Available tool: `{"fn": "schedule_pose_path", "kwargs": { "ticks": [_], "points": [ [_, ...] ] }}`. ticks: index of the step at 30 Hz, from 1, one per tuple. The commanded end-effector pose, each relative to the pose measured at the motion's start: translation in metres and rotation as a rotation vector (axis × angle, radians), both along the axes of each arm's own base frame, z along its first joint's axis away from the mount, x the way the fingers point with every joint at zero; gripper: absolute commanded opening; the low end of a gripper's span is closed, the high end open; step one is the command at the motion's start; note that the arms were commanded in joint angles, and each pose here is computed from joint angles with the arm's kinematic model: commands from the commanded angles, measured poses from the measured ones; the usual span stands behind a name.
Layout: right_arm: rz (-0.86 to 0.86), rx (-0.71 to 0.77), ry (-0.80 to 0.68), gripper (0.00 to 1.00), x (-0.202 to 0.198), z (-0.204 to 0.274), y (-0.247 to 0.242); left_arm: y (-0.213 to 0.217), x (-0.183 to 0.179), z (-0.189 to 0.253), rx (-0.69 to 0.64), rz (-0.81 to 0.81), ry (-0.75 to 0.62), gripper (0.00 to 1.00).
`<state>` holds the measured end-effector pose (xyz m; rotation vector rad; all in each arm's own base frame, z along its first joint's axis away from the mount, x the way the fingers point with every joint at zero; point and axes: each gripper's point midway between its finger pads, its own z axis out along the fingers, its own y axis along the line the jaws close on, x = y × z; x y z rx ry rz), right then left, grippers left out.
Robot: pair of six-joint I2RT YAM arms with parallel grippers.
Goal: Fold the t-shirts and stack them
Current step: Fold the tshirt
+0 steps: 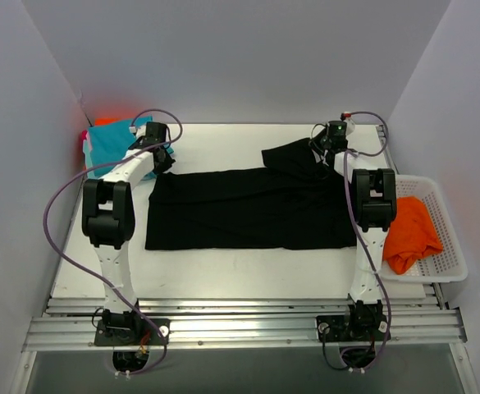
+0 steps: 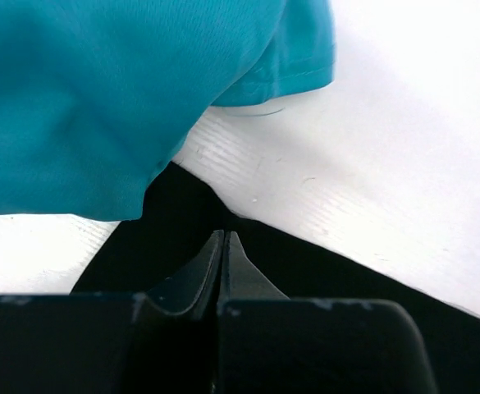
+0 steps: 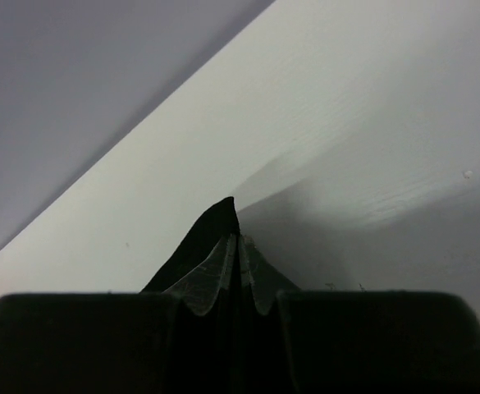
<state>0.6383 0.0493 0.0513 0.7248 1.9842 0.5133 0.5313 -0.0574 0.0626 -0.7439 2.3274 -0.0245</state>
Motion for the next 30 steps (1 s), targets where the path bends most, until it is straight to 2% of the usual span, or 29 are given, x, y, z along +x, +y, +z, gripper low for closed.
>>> {"fn": "schedule_pose_path", "kwargs": {
  "ticks": [1, 10, 14, 15, 17, 18, 19, 21, 30],
  "points": [
    [-0.001, -0.029, -0.101, 0.0, 0.001, 0.063, 0.002, -0.004, 0.014, 0.059, -0.021, -0.014, -0.158, 0.02],
    [0.004, -0.055, -0.127, 0.0, -0.004, 0.089, 0.006, -0.005, 0.011, 0.068, -0.028, -0.031, -0.181, 0.02],
    [0.004, -0.059, -0.125, 0.0, -0.007, 0.09, 0.006, -0.004, 0.011, 0.044, -0.025, -0.021, -0.104, 0.03],
    [0.005, -0.059, -0.122, 0.0, -0.007, 0.089, 0.007, -0.005, 0.013, 0.044, -0.024, -0.022, -0.087, 0.15],
    [0.004, -0.06, -0.122, 0.0, -0.008, 0.088, 0.006, -0.006, 0.015, 0.025, -0.024, -0.026, -0.042, 0.29],
    [0.006, -0.063, -0.119, 0.0, -0.009, 0.087, 0.006, -0.009, 0.016, 0.023, -0.033, -0.034, -0.036, 0.42],
    [0.007, -0.065, -0.119, 0.0, -0.009, 0.087, 0.006, -0.01, 0.016, 0.018, -0.035, -0.038, -0.026, 0.47],
    [0.002, -0.066, -0.116, 0.0, -0.009, 0.084, 0.004, -0.012, 0.017, 0.009, -0.04, -0.038, -0.019, 0.52],
    [-0.004, -0.058, -0.105, 0.0, -0.007, 0.074, -0.001, -0.013, 0.019, 0.005, -0.048, -0.048, -0.015, 0.51]
  ]
}}
